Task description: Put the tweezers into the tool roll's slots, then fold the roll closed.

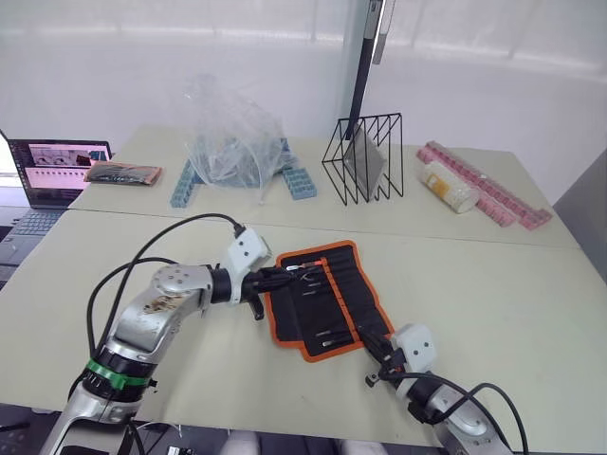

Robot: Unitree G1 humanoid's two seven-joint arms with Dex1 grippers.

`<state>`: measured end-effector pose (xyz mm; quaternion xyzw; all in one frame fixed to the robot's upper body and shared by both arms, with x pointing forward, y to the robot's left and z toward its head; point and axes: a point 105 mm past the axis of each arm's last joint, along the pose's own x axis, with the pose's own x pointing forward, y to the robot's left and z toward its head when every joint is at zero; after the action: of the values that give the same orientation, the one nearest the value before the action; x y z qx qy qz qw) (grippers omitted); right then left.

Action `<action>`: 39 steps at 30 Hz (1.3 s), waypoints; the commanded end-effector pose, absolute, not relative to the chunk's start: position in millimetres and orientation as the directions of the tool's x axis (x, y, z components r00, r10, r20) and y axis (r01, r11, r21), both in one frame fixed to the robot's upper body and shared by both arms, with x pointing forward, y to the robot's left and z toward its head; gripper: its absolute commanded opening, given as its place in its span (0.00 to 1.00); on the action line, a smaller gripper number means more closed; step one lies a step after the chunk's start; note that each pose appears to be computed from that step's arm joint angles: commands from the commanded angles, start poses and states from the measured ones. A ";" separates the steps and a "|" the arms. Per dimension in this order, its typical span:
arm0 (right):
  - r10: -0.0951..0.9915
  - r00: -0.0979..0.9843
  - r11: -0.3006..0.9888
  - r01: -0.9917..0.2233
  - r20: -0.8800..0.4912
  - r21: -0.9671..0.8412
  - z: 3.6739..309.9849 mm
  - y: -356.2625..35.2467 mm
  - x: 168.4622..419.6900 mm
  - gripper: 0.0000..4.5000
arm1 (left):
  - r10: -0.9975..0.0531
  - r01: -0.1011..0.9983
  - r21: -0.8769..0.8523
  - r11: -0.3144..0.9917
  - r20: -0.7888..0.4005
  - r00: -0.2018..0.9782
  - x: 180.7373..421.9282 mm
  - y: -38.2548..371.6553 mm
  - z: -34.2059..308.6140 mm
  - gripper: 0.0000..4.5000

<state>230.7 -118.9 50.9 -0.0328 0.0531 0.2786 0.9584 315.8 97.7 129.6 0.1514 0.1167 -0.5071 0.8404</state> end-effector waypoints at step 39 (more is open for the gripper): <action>0.458 0.784 0.848 -0.526 -0.418 -0.057 -4.9 -115.7 216.5 0.00 | -0.739 0.958 0.235 0.164 -0.614 0.277 329.9 49.9 101.4 0.01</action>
<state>240.3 -111.1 51.0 -0.0849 0.0716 0.2563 0.9602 329.0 54.7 98.6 0.2833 0.1893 -0.5678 0.7494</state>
